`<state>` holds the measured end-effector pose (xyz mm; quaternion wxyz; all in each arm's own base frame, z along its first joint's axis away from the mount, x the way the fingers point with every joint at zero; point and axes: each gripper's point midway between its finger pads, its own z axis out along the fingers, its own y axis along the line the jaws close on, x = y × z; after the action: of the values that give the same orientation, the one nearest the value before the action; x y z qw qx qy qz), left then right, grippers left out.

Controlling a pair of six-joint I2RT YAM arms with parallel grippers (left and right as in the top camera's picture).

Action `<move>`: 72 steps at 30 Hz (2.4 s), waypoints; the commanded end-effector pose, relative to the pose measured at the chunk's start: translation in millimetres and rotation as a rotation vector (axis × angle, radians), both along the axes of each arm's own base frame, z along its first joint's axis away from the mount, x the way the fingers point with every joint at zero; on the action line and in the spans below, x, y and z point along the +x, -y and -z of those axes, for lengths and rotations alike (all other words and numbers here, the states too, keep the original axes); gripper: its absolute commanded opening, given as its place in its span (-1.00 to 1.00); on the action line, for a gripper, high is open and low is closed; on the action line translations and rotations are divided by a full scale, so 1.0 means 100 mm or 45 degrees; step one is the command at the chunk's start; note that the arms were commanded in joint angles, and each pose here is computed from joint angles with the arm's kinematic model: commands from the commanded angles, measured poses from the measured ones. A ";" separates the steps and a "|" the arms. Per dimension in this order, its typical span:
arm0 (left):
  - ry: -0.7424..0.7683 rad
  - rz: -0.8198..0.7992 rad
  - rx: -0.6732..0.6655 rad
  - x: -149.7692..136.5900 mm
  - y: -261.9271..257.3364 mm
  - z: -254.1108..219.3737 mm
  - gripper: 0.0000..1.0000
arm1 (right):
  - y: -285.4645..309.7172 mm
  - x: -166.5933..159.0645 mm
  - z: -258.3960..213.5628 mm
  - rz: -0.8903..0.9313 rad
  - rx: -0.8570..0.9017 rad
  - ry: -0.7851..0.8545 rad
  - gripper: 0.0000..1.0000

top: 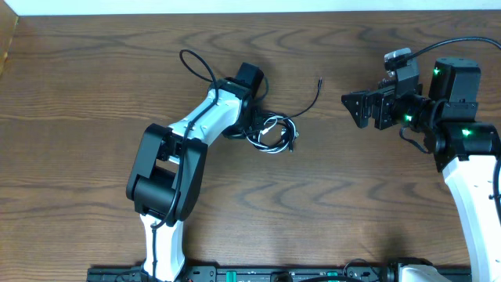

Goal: Untangle cables

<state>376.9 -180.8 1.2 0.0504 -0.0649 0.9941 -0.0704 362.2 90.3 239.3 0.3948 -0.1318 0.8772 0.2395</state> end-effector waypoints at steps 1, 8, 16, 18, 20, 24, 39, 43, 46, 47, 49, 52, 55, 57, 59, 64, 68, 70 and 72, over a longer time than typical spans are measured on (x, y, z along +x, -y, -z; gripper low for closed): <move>0.128 0.167 -0.044 0.14 0.12 -0.32 -0.85 | -0.05 0.01 -0.07 -0.036 0.001 0.031 0.96; 0.506 0.192 -0.184 0.34 0.23 -1.47 -0.85 | -0.08 0.02 -0.10 -0.041 0.008 0.045 0.95; 0.722 0.285 -0.452 0.11 0.42 -2.41 -0.85 | -0.28 0.04 -0.19 -0.108 0.013 0.113 0.98; 0.731 0.307 -0.489 0.06 0.45 -2.49 -0.85 | -0.35 0.04 -0.22 -0.121 0.028 0.125 0.98; 0.723 0.330 -0.531 0.02 0.50 -2.53 -0.85 | -0.44 0.04 -0.26 -0.134 0.050 0.137 0.98; 0.702 0.356 -0.580 -0.03 0.56 -2.54 -0.85 | -0.58 0.08 -0.28 -0.137 0.105 0.125 0.89; 0.631 0.404 -0.671 -0.17 0.65 -2.54 -0.85 | -0.86 0.30 0.06 -0.244 0.241 0.013 0.15; 0.613 0.428 -0.716 -0.22 0.70 -2.57 -0.85 | -0.94 0.35 0.11 -0.275 0.249 0.023 -0.14; 0.594 0.450 -0.759 -0.27 0.74 -2.59 -0.85 | -1.06 0.30 0.12 -0.409 0.257 0.071 -0.04; 0.589 0.458 -0.773 -0.28 0.75 -2.60 -0.85 | -1.10 0.26 0.11 -0.465 0.259 0.095 0.00; 0.578 0.471 -0.798 -0.31 0.78 -2.61 -0.86 | -1.15 0.20 0.10 -0.565 0.249 0.144 0.08; 0.552 0.498 -0.849 -0.37 0.83 -2.64 -0.85 | -1.17 0.18 0.14 -0.639 0.215 0.200 0.19; 0.516 0.540 -0.931 -0.47 0.90 -2.70 -0.85 | -1.17 0.20 0.21 -0.679 0.176 0.238 0.21; 0.486 0.569 -0.996 -0.54 0.94 -2.75 -0.85 | -1.19 0.19 0.25 -0.711 0.172 0.247 0.21; 0.454 0.599 -1.062 -0.62 0.99 -2.80 -0.85 | -1.21 0.18 0.31 -0.743 0.180 0.245 0.21; 0.397 0.649 -1.191 -0.74 1.02 -2.92 -0.85 | -1.26 0.16 0.38 -0.792 0.226 0.227 0.20; 0.382 0.632 -1.232 -0.73 0.96 -2.96 -0.85 | -1.27 0.14 0.37 -0.817 0.237 0.232 0.19; 0.380 0.612 -1.227 -0.70 0.92 -2.95 -0.85 | -1.24 0.15 0.39 -0.802 0.229 0.221 0.16; 0.389 0.593 -1.200 -0.66 0.88 -2.92 -0.85 | -1.19 0.19 0.41 -0.765 0.226 0.203 0.13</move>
<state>311.2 -271.7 285.1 0.1391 0.1457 0.8319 -0.5171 378.0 212.4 193.1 0.3777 -0.3663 0.7462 0.4078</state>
